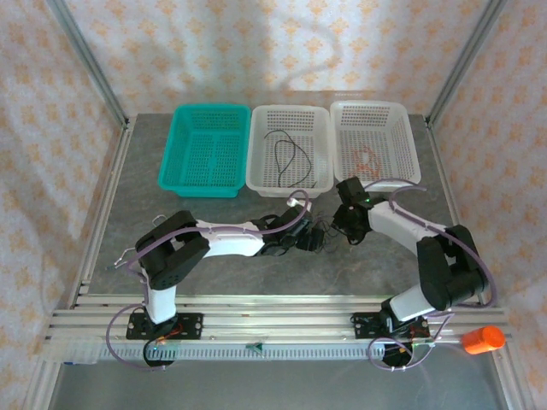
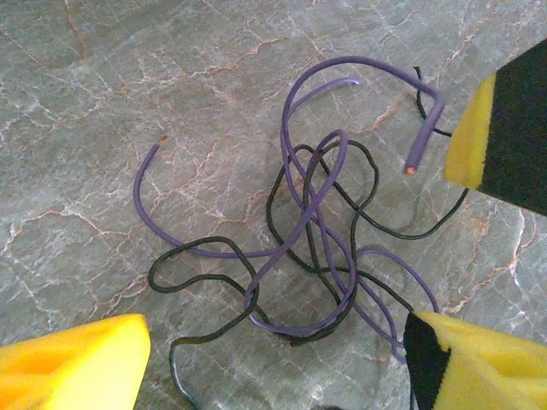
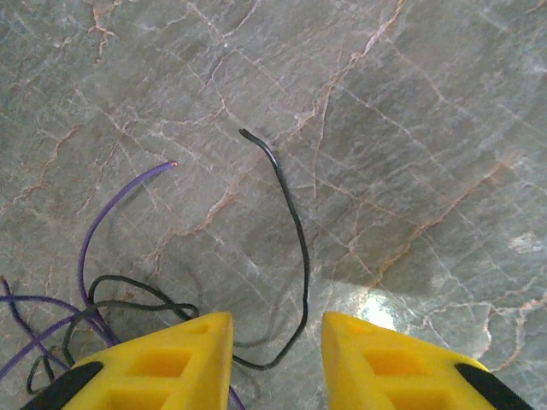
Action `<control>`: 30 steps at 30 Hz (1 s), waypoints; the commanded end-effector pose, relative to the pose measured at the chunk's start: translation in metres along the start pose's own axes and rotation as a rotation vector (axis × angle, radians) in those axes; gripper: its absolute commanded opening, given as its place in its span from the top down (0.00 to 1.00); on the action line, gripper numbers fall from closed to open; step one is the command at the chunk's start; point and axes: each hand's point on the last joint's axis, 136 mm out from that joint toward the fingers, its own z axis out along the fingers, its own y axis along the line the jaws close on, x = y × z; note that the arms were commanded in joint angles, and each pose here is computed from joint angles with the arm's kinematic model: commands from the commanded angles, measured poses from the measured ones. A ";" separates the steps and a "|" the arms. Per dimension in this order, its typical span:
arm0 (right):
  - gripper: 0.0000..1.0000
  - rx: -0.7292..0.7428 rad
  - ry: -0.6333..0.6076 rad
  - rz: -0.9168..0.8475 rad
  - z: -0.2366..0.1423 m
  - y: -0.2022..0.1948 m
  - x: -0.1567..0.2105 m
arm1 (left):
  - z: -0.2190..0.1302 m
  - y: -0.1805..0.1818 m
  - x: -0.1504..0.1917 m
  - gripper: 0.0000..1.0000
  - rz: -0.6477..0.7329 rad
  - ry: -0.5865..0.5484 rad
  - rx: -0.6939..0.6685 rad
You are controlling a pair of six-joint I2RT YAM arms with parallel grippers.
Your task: Untangle the cables
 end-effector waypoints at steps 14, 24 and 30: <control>0.70 0.073 0.001 0.004 0.025 -0.010 0.000 | 0.005 0.007 0.005 0.18 0.000 -0.014 -0.032; 0.86 0.060 0.000 0.002 0.024 -0.006 0.002 | 0.006 0.012 0.006 0.17 0.004 0.000 -0.066; 0.95 0.035 -0.020 -0.003 0.015 -0.002 0.000 | 0.006 0.013 0.005 0.14 -0.021 0.002 -0.088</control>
